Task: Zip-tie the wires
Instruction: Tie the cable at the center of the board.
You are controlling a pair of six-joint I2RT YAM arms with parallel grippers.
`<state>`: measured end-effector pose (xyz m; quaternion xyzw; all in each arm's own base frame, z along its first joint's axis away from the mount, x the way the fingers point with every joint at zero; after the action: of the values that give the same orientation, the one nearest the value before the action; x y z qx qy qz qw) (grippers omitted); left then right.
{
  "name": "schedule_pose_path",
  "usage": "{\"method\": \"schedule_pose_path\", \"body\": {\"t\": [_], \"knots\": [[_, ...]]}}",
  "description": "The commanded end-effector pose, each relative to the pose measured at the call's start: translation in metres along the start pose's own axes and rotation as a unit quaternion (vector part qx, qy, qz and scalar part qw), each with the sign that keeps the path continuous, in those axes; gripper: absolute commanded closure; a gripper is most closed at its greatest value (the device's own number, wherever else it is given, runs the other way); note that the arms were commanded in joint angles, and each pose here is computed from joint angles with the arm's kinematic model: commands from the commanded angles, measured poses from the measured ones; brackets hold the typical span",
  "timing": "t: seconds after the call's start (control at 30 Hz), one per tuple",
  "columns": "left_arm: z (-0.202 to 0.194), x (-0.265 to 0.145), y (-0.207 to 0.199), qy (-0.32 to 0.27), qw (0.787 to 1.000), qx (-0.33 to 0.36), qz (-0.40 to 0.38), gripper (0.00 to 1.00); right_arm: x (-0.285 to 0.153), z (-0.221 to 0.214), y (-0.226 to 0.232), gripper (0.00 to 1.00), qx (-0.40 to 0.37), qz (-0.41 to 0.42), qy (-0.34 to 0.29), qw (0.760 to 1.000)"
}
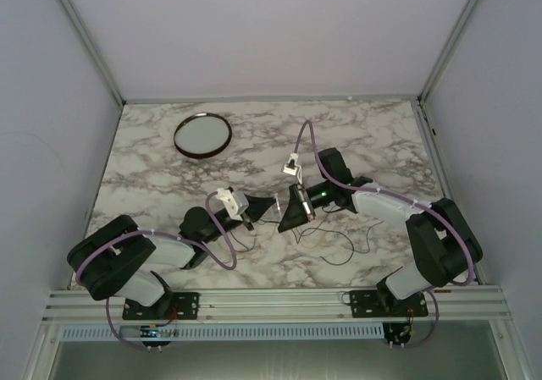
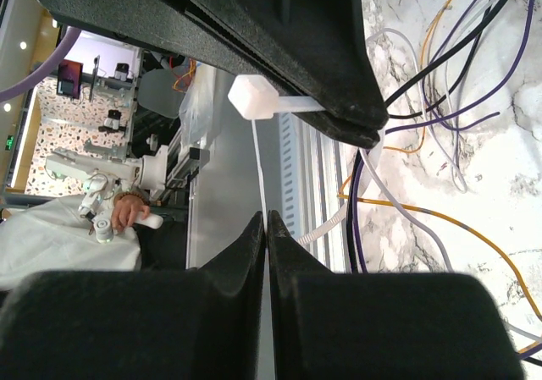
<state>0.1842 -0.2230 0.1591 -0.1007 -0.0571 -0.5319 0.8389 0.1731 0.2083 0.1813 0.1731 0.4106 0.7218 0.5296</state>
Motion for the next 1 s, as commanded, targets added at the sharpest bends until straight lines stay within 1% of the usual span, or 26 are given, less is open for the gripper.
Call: {"method": "schedule_pose_path", "body": {"t": [0.0,0.7,0.97], "knots": [[0.0158,0.0011,-0.0037,-0.047,0.998,0.027,-0.015,1.0,-0.0036,0.0074,0.0014,1.0,-0.013,0.01,-0.004,1.0],[0.0144,-0.0005,-0.0072,-0.045,0.998,0.037,-0.022,1.0,-0.0085,0.0056,-0.0008,1.0,0.003,0.008,-0.008,1.0],[0.0128,-0.0005,-0.009,-0.042,0.998,0.04,-0.027,1.0,-0.0087,0.013,0.0,1.0,0.016,0.011,-0.008,1.0]]}}
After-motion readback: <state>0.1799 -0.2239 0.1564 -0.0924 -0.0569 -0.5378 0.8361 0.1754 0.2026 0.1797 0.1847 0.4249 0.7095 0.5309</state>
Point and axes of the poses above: each gripper's point midway between its finger pads, its own x axis out along the fingers, its own y axis along the line the jaws close on, z = x × y, the point moved 10 cm from there along -x, back along the fingers, and after that the axes turned 10 degrees about -x, right-handed, at the moved point
